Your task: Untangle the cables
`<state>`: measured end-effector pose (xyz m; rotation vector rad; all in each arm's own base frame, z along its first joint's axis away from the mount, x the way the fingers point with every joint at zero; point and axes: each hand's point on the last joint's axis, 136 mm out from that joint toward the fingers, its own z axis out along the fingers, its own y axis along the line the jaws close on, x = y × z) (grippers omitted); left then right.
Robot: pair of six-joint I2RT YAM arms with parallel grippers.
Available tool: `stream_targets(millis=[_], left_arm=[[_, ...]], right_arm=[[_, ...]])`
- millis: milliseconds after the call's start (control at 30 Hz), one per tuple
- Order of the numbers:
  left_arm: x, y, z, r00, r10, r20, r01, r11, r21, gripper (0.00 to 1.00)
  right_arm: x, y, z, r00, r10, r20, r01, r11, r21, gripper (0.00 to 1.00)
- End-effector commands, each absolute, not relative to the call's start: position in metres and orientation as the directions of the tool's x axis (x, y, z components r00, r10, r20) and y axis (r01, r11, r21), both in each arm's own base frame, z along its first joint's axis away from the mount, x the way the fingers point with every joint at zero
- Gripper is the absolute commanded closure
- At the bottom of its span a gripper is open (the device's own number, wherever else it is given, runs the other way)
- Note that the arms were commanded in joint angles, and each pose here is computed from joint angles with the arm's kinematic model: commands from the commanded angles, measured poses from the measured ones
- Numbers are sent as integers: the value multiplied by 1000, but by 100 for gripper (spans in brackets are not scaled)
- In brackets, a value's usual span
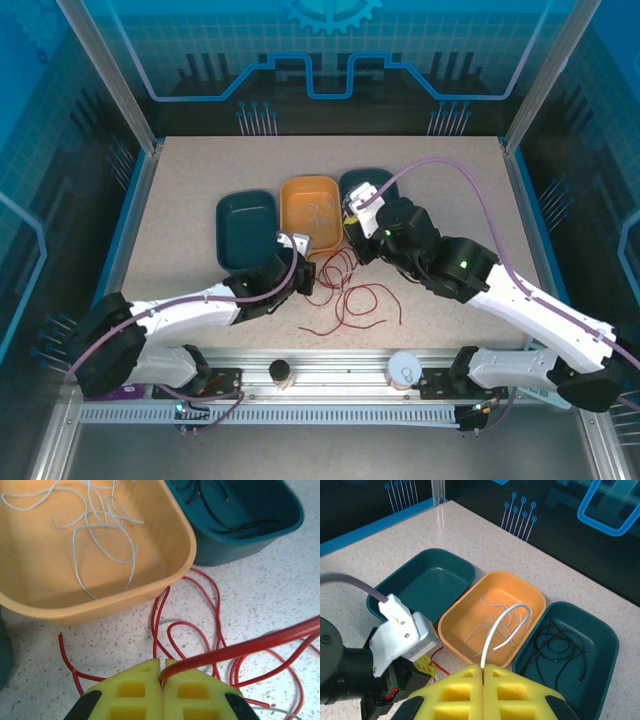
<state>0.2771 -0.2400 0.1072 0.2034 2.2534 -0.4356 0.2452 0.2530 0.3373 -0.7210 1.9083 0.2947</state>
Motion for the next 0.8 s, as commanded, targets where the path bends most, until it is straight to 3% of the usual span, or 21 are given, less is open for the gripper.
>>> stream_targets(millis=[0, 233, 367, 767], left_arm=[[272, -234, 84, -704, 19, -710, 256, 939, -229, 100], [267, -240, 71, -742, 30, -670, 263, 932, -249, 100], [261, -241, 68, -755, 26, -655, 268, 924, -271, 95], [258, -239, 60, -772, 13, -636, 247, 927, -282, 97]], right_arm=[[241, 250, 373, -211, -299, -931, -599, 792, -118, 99], [241, 247, 408, -126, -262, -957, -596, 791, -138, 99], [241, 242, 432, -91, -249, -964, -577, 802, -153, 98], [223, 219, 499, 29, -165, -986, -579, 801, -152, 95]])
